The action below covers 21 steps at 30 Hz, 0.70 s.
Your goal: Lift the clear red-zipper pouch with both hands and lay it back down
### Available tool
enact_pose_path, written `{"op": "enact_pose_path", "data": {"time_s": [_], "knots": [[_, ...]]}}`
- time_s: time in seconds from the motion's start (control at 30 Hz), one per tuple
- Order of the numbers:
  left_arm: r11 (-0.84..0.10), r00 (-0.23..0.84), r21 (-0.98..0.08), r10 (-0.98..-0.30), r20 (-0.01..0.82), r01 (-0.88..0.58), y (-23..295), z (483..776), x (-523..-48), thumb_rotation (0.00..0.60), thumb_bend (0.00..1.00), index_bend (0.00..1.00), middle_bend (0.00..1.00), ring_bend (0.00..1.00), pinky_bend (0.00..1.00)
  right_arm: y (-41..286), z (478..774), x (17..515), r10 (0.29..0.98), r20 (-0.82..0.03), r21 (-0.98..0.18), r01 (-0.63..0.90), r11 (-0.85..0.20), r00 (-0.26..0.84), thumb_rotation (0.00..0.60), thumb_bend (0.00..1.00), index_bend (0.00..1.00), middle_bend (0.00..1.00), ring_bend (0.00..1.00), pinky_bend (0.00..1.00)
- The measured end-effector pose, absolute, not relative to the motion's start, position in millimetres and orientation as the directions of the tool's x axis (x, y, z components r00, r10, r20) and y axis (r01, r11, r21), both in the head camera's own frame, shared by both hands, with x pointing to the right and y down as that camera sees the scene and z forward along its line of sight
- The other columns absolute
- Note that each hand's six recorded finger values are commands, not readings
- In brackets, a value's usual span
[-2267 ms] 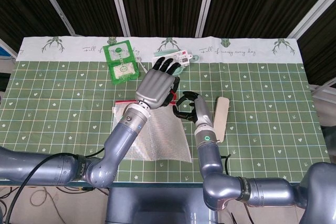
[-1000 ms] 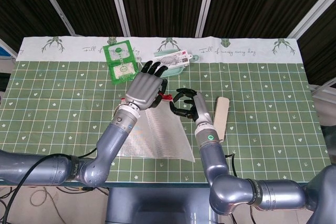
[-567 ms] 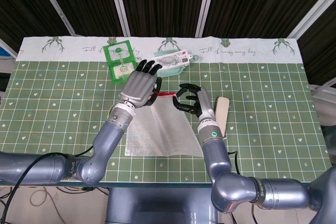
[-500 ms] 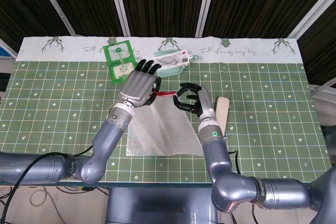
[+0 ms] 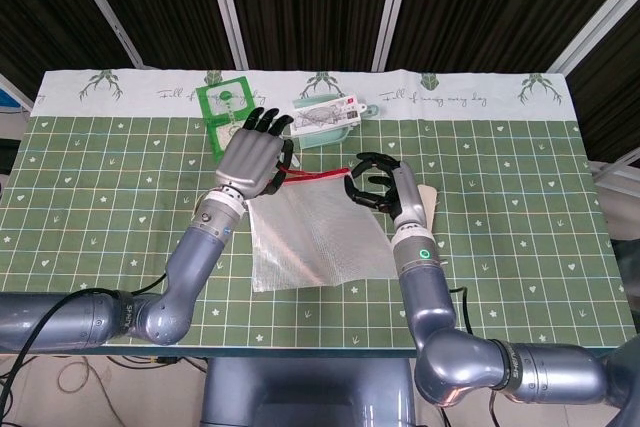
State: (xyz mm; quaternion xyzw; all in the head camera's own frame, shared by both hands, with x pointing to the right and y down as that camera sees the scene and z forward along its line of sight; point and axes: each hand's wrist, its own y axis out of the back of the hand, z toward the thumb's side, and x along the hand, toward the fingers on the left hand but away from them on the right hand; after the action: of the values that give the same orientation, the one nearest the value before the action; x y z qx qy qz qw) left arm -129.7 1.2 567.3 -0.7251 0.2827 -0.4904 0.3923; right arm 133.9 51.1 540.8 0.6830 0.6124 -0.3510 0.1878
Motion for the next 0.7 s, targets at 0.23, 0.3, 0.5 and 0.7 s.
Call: {"op": "enact_pose_path", "data": {"time_s": [0.23, 0.3, 0.5, 0.7], "knots": [[-0.535, 0.321, -0.844, -0.804, 0.500, -0.025, -1, 570, -151, 0.600, 0.44, 0.65, 0.13, 0.00, 0.00, 54, 538, 155, 0.710, -0.704, -0.207, 0.966, -0.157, -0.035, 0.600, 0.53, 0.66, 0.26, 0.03, 0.23], [-0.536, 0.308, -0.844, -0.808, 0.503, -0.026, -2, 571, -159, 0.600, 0.44, 0.65, 0.13, 0.00, 0.00, 55, 538, 162, 0.711, -0.701, -0.223, 0.963, -0.151, -0.051, 0.600, 0.53, 0.66, 0.26, 0.03, 0.23], [-0.531, 0.267, -0.847, -0.821, 0.505, -0.030, -6, 571, -185, 0.600, 0.44, 0.65, 0.13, 0.00, 0.00, 57, 538, 180, 0.717, -0.692, -0.259, 0.957, -0.133, -0.088, 0.600, 0.53, 0.66, 0.26, 0.03, 0.23], [-0.523, 0.226, -0.852, -0.834, 0.503, -0.034, -10, 566, -217, 0.600, 0.44, 0.65, 0.13, 0.00, 0.00, 53, 541, 190, 0.721, -0.685, -0.285, 0.950, -0.130, -0.107, 0.600, 0.53, 0.66, 0.26, 0.03, 0.23]]}}
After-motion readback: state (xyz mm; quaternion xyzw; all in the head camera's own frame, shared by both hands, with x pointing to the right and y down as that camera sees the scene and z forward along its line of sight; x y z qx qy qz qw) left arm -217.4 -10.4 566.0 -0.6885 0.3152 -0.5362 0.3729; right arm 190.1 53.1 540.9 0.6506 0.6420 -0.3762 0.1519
